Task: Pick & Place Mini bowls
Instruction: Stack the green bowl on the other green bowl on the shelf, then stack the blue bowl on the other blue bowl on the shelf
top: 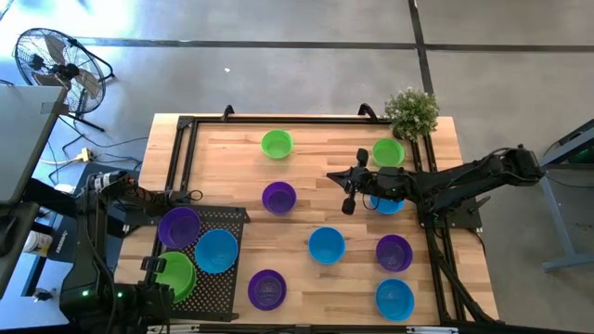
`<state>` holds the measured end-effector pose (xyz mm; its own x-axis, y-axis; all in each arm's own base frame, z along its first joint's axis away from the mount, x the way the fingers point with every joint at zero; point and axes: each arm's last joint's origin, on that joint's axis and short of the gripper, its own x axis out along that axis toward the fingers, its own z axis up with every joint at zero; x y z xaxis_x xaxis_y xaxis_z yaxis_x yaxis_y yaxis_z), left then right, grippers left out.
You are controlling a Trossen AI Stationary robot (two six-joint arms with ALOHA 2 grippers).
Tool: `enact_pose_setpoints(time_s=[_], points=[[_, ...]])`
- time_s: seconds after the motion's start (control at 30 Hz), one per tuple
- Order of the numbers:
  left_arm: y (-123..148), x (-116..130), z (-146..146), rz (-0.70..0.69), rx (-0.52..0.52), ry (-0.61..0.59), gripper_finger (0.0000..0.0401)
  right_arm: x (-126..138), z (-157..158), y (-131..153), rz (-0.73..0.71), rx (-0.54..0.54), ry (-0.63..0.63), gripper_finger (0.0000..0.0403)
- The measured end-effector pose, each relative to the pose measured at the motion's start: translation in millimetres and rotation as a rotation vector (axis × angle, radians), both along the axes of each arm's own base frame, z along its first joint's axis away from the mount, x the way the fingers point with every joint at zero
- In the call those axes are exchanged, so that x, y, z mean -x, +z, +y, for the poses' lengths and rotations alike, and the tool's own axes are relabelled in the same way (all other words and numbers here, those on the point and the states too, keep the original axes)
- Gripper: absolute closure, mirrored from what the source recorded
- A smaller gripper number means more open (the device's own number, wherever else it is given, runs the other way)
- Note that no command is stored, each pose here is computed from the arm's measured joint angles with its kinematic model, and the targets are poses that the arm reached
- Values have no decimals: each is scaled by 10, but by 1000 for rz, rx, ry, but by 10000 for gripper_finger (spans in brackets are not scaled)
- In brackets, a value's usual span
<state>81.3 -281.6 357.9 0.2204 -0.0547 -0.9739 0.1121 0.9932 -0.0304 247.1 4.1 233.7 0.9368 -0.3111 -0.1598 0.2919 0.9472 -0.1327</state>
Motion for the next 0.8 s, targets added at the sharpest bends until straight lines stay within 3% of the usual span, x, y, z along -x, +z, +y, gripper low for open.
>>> enact_pose_setpoints(time_s=[0.47,0.8], points=[[3,-13,4,-40,1,55,337,0,1,0,0,0,1,401],[5,-20,6,-61,0,75,267,0,0,0,0,0,0,402]])
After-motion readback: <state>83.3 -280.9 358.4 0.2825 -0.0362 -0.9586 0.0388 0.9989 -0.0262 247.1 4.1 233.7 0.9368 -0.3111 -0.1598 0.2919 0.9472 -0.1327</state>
